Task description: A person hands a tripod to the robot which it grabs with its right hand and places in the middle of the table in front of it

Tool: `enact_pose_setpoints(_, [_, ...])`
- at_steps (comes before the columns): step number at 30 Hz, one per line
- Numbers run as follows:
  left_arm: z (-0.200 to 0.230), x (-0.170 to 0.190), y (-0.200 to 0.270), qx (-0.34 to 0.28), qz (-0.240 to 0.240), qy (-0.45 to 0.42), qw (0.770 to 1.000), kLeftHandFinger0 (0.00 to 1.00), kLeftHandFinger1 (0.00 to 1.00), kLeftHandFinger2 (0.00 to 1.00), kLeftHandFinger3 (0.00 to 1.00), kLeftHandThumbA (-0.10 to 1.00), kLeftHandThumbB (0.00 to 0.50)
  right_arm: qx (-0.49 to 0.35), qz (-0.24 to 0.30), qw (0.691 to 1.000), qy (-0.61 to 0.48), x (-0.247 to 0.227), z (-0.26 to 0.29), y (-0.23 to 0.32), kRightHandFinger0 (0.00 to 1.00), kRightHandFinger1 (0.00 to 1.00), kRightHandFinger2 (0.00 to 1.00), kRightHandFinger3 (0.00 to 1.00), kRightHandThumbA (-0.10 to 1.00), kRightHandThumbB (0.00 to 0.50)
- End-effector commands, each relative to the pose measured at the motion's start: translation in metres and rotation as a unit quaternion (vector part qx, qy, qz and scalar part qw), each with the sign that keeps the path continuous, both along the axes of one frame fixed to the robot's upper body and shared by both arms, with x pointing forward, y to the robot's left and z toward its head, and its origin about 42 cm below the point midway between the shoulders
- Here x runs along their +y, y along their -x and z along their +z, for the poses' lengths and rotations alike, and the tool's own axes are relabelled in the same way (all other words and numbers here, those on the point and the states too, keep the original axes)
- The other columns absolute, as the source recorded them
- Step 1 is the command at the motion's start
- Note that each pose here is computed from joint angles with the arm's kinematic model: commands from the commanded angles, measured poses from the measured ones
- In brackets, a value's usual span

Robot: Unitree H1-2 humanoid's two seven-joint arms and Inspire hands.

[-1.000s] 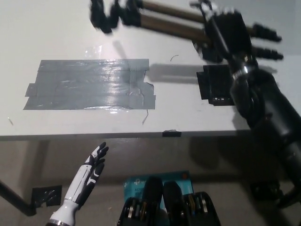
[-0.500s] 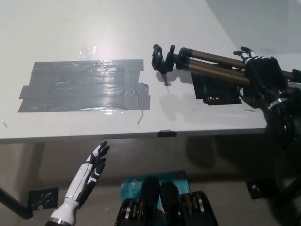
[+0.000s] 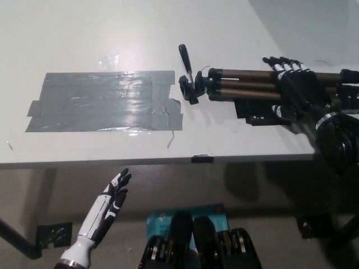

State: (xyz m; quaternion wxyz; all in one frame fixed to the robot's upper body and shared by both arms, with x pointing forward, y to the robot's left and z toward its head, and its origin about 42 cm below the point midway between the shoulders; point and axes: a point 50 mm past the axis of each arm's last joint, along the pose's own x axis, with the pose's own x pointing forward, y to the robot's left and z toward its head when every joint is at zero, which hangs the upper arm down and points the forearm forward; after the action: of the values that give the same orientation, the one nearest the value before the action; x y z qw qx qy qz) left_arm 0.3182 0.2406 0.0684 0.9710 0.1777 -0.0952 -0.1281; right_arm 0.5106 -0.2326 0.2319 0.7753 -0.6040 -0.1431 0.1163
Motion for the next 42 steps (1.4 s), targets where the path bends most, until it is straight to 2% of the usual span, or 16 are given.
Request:
enact_pose_setpoints(1, [0.014, 0.002, -0.009, -0.028, -0.007, 0.003, 1.0, 0.95, 1.0, 1.0, 1.0, 1.0, 0.287, 0.137, 0.095, 0.984, -0.057, 0.01, 0.103, 0.017, 1.0, 1.0, 1.0, 1.0, 0.63, 0.5])
enact_pose_setpoints(3, [0.015, 0.002, -0.009, -0.027, -0.006, 0.004, 1.0, 0.96, 1.0, 1.0, 1.0, 1.0, 0.29, 0.16, 0.136, 0.976, -0.063, 0.013, 0.129, 0.027, 1.0, 1.0, 1.0, 1.0, 0.73, 0.5])
enact_pose_setpoints(8, [0.017, 0.002, -0.012, -0.028, -0.005, 0.005, 1.0, 0.95, 1.0, 1.0, 1.0, 1.0, 0.297, 0.199, 0.291, 0.914, -0.2, -0.002, 0.211, 0.059, 1.0, 1.0, 1.0, 1.0, 0.65, 0.5])
enact_pose_setpoints(10, [0.017, 0.001, -0.013, -0.028, -0.006, 0.007, 1.0, 0.96, 1.0, 1.0, 1.0, 1.0, 0.298, 0.192, 0.306, 0.906, -0.222, -0.007, 0.222, 0.065, 1.0, 1.0, 1.0, 1.0, 0.66, 0.5])
enact_pose_setpoints(12, [0.017, 0.001, -0.013, -0.03, -0.007, 0.006, 0.999, 0.96, 1.0, 1.0, 1.0, 1.0, 0.291, 0.13, 0.333, 0.897, -0.259, -0.017, 0.243, 0.083, 1.0, 1.0, 1.0, 1.0, 0.79, 0.5])
enact_pose_setpoints(14, [0.018, 0.001, -0.013, -0.031, -0.007, 0.005, 0.999, 0.95, 1.0, 1.0, 1.0, 1.0, 0.286, 0.063, 0.345, 0.895, -0.274, -0.02, 0.26, 0.108, 1.0, 1.0, 1.0, 1.0, 0.84, 0.5])
enact_pose_setpoints(19, [0.018, 0.003, -0.013, -0.035, -0.004, 0.003, 0.999, 0.97, 1.0, 1.0, 1.0, 1.0, 0.291, -0.06, 0.373, 0.873, -0.308, -0.016, 0.254, 0.19, 1.0, 1.0, 1.0, 1.0, 0.82, 0.5])
enact_pose_setpoints(23, [0.011, 0.004, -0.004, -0.026, -0.001, 0.005, 1.0, 0.96, 1.0, 1.0, 1.0, 1.0, 0.28, -0.071, 0.382, 0.848, -0.361, -0.008, 0.218, 0.243, 1.0, 1.0, 1.0, 1.0, 0.74, 0.5])
enact_pose_setpoints(25, [0.008, 0.005, 0.001, -0.021, -0.001, 0.007, 1.0, 0.96, 1.0, 1.0, 1.0, 1.0, 0.281, -0.065, 0.382, 0.839, -0.383, -0.005, 0.203, 0.261, 1.0, 1.0, 1.0, 1.0, 0.71, 0.488])
enact_pose_setpoints(26, [0.003, 0.005, 0.005, -0.016, 0.0, 0.006, 1.0, 0.96, 1.0, 1.0, 1.0, 1.0, 0.282, -0.068, 0.375, 0.826, -0.415, -0.002, 0.182, 0.277, 1.0, 1.0, 1.0, 1.0, 0.71, 0.416])
enact_pose_setpoints(29, [-0.003, 0.006, 0.013, -0.01, 0.004, 0.002, 1.0, 1.0, 1.0, 1.0, 1.0, 1.0, 0.285, -0.087, 0.352, 0.815, -0.451, 0.0, 0.156, 0.293, 1.0, 1.0, 1.0, 1.0, 0.73, 0.351])
enact_pose_setpoints(32, [-0.011, 0.004, 0.025, -0.001, 0.003, 0.0, 1.0, 1.0, 1.0, 1.0, 1.0, 1.0, 0.279, -0.1, 0.312, 0.8, -0.503, 0.003, 0.123, 0.308, 1.0, 1.0, 1.0, 1.0, 0.79, 0.33])
enact_pose_setpoints(34, [-0.012, 0.004, 0.023, -0.001, 0.003, 0.002, 1.0, 1.0, 1.0, 1.0, 1.0, 1.0, 0.284, -0.094, 0.299, 0.796, -0.518, 0.004, 0.108, 0.304, 1.0, 1.0, 1.0, 1.0, 0.82, 0.302])
enact_pose_setpoints(39, [-0.019, 0.002, 0.033, 0.012, 0.009, 0.015, 1.0, 0.98, 1.0, 1.0, 1.0, 1.0, 0.308, -0.028, 0.215, 0.769, -0.602, 0.015, 0.043, 0.283, 1.0, 1.0, 1.0, 1.0, 0.73, 0.205])
enact_pose_setpoints(41, [-0.017, 0.004, 0.027, 0.011, 0.008, 0.018, 1.0, 0.99, 1.0, 1.0, 1.0, 1.0, 0.301, -0.012, 0.173, 0.768, -0.616, 0.014, 0.018, 0.263, 1.0, 1.0, 1.0, 1.0, 0.76, 0.198])
enact_pose_setpoints(42, [-0.018, 0.004, 0.028, 0.012, 0.009, 0.018, 1.0, 0.99, 1.0, 1.0, 1.0, 1.0, 0.303, -0.002, 0.151, 0.767, -0.624, 0.011, 0.0, 0.251, 1.0, 1.0, 1.0, 1.0, 0.77, 0.142])
